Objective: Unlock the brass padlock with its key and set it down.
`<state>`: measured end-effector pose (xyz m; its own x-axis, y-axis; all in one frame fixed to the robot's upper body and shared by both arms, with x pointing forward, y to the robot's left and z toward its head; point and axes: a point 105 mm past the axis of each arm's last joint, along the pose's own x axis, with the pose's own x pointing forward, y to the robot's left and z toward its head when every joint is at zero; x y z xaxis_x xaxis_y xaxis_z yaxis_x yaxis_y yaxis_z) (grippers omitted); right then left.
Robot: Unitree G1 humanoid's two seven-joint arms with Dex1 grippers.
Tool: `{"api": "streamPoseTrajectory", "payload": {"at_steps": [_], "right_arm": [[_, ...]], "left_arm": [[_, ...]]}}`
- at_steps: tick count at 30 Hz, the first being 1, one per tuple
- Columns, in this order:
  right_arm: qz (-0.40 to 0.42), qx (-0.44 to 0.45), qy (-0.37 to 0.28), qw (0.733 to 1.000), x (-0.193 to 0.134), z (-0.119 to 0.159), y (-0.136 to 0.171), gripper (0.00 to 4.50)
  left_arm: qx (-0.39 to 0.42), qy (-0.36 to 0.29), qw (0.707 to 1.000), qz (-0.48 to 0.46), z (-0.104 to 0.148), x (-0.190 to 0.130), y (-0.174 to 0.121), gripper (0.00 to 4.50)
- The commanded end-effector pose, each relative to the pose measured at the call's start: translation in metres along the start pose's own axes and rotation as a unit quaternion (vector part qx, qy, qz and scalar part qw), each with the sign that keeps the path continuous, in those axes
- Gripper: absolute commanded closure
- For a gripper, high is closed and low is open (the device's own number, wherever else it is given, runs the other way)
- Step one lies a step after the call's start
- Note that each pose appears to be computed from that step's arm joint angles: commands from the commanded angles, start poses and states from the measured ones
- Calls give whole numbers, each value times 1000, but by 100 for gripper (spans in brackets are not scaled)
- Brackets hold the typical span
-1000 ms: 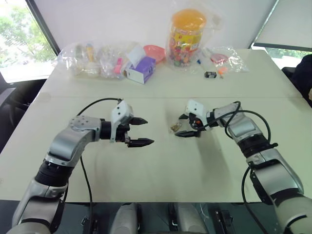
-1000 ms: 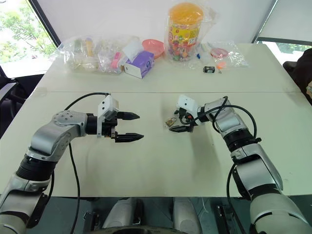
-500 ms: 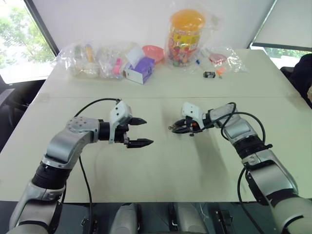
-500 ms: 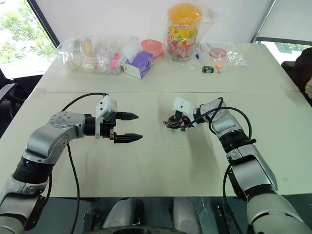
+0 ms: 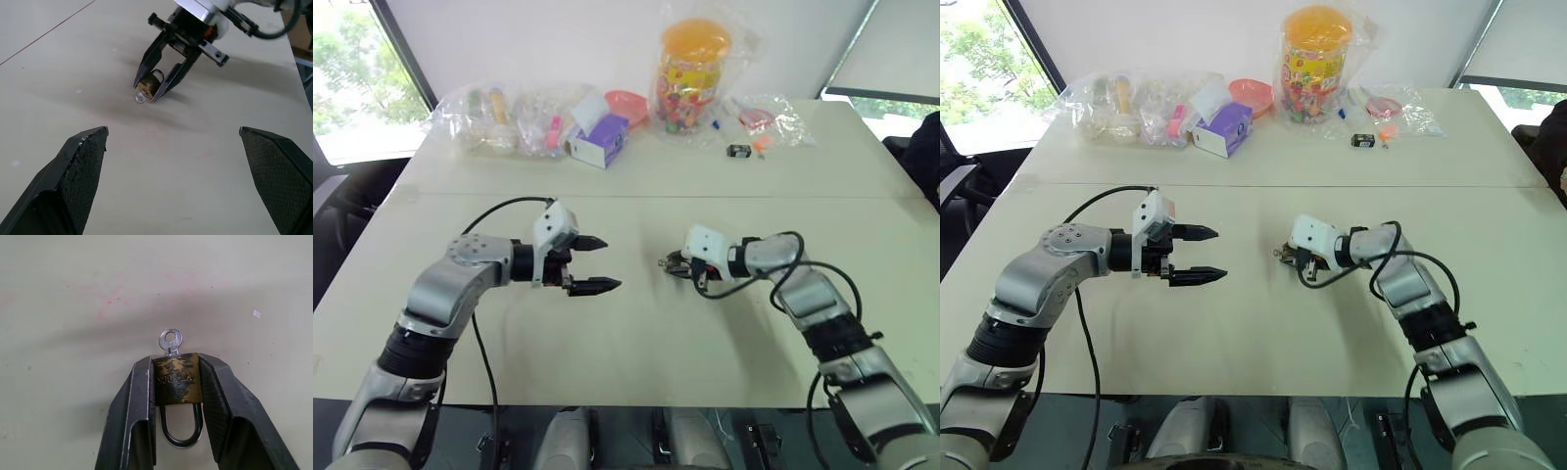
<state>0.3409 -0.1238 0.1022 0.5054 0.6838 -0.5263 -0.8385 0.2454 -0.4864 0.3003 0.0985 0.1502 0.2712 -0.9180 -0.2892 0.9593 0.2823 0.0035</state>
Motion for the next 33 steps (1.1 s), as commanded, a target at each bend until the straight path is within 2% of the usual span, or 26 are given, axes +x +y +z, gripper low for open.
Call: {"api": "streamPoseTrajectory", "payload": {"at_steps": [1,7,11,17,23,26,30,33], "right_arm": [[-78,-88,-21,993,-22,32,-16,381],[-133,-172,-57,974,-40,76,-17,381],[-136,-191,-74,969,-43,96,-10,381],[-109,-219,-98,965,-49,112,3,381],[-98,-227,-109,963,-45,121,7,381],[-98,-228,-111,962,-45,124,7,381],[-99,-229,-111,962,-44,125,7,381],[-99,-229,-110,962,-46,124,7,381]], "left_arm": [[-5,-23,999,-25,13,6,-3,0],[-26,-38,997,-58,24,20,3,0],[-34,-50,995,-73,32,19,6,0],[-35,-74,994,-78,52,27,15,0],[-45,-86,992,-79,58,20,19,0],[-46,-87,991,-88,59,21,16,91],[-45,-84,992,-86,60,24,17,289],[-40,-86,991,-92,62,27,16,289]]}}
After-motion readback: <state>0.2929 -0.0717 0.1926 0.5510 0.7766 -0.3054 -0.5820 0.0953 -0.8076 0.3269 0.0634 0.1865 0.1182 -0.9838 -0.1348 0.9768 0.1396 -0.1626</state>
